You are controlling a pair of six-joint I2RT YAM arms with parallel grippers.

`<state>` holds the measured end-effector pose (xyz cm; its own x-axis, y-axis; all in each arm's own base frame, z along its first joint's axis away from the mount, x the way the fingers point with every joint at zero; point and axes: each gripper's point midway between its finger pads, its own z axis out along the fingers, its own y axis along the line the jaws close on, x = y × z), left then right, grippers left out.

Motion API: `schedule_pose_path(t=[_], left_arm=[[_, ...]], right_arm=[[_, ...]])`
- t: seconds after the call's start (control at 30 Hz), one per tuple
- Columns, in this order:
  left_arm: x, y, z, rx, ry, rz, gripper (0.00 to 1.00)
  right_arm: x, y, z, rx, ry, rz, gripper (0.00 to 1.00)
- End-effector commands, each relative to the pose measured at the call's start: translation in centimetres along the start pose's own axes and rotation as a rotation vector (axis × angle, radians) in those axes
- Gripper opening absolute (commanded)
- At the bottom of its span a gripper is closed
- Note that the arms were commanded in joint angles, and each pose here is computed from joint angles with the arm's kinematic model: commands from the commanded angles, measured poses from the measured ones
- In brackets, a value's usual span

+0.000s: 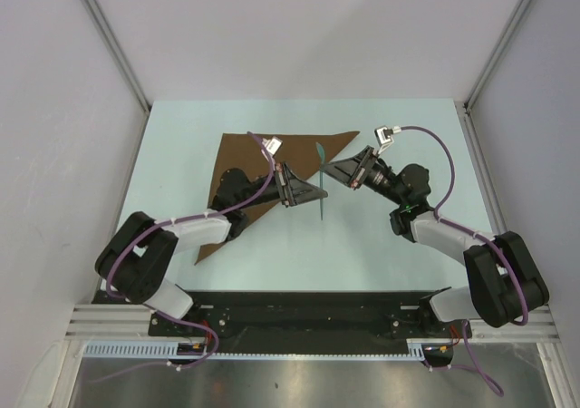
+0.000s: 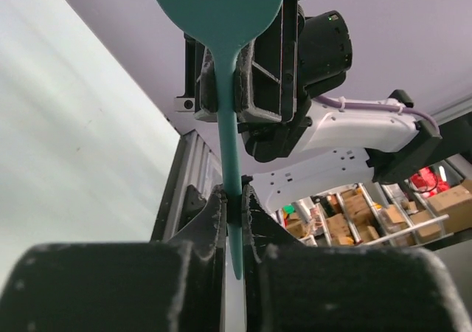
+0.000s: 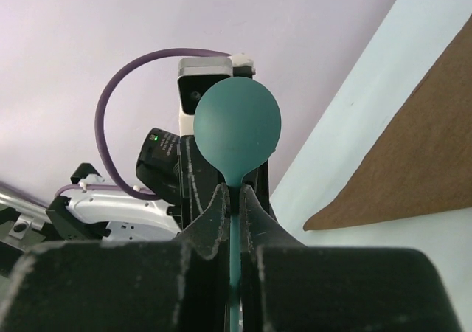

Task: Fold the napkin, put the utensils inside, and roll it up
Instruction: Pass the utensil from the right arm to the left, then place the utensil onto the napkin

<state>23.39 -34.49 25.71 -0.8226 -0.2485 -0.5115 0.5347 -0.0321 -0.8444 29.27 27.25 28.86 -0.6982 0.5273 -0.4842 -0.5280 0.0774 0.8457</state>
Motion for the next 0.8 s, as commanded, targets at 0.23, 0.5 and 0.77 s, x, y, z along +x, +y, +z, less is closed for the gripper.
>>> schedule_pose_path(t=[0.23,0.5,0.77], left_arm=[[-0.9,0.1,-0.7,-0.027,0.027,0.093,0.00],[-7.9,10.9,-7.8,-0.658,0.032,0.271,0.00],[-8.8,19.6,-13.8,-1.189,0.439,0.427,0.00]], right_arm=[[0.2,-0.8,0.2,0.038,0.021,-0.064,0.20],[0.3,-3.3,-2.3,0.245,0.024,-0.171,0.98],[-1.5,-3.8,-6.0,0.335,-0.046,-0.246,1.00]])
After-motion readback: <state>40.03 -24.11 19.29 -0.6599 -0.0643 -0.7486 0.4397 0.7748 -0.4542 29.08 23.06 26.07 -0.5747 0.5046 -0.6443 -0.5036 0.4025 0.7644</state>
